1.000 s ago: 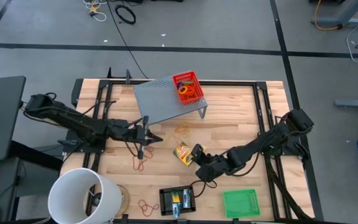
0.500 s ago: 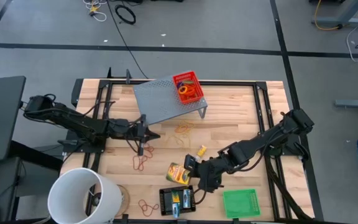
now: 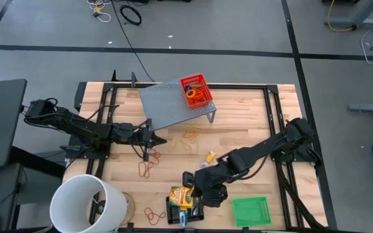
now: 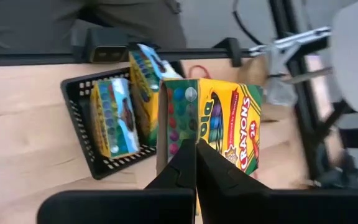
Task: Pick & Place Office Desk Supplies
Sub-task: Put the left yellow crayon box into the black bin
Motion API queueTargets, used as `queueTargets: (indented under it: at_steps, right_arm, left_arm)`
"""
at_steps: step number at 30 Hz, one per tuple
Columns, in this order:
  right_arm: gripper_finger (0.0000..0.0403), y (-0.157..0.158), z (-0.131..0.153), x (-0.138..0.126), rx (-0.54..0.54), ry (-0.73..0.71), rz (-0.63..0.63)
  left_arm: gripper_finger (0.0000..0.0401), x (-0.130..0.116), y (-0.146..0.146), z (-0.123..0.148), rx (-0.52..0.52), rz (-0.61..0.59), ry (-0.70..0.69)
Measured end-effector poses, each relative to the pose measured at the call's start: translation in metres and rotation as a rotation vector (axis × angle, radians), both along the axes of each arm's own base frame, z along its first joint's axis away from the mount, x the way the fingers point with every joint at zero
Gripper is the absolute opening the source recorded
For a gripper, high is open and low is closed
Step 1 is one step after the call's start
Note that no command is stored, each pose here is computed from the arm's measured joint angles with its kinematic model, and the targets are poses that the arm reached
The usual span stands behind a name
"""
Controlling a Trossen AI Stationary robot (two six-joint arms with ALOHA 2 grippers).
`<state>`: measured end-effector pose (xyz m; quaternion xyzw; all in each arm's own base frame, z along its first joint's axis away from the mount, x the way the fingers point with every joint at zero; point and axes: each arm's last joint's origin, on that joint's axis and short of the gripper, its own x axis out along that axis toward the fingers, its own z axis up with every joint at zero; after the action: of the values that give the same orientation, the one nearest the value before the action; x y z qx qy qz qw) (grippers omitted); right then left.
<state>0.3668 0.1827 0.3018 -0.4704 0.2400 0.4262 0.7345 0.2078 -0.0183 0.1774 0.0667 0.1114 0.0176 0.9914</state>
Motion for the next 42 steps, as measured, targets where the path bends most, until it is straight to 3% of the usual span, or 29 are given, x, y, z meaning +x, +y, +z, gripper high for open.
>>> queueTargets:
  at_steps: [10,19,25,32,37,42]
  right_arm:
    - [0.0,0.01,-0.009,0.022,-0.038,0.133,0.126]
    - [0.0,0.019,-0.003,0.037,-0.04,0.167,0.222]
    - [0.0,0.018,-0.009,0.036,-0.101,0.246,0.187]
    - [0.0,0.028,0.016,0.027,-0.203,0.162,0.121]
    - [0.0,0.027,0.019,0.024,-0.169,0.212,0.077]
    - [0.0,0.032,0.008,0.028,-0.103,0.266,0.121]
  left_arm:
    - [0.0001,0.0,0.0,0.0,-0.001,-0.003,0.003]
    - [0.0001,0.0,0.0,-0.001,0.008,-0.007,0.007]
    - [0.0001,0.0,0.0,-0.002,0.011,-0.011,0.018]
    - [0.0001,-0.001,0.0,-0.002,0.015,-0.012,0.023]
    - [0.0001,-0.001,-0.001,-0.002,0.013,-0.027,0.024]
    - [0.0001,0.0,-0.001,-0.002,0.013,-0.03,0.021]
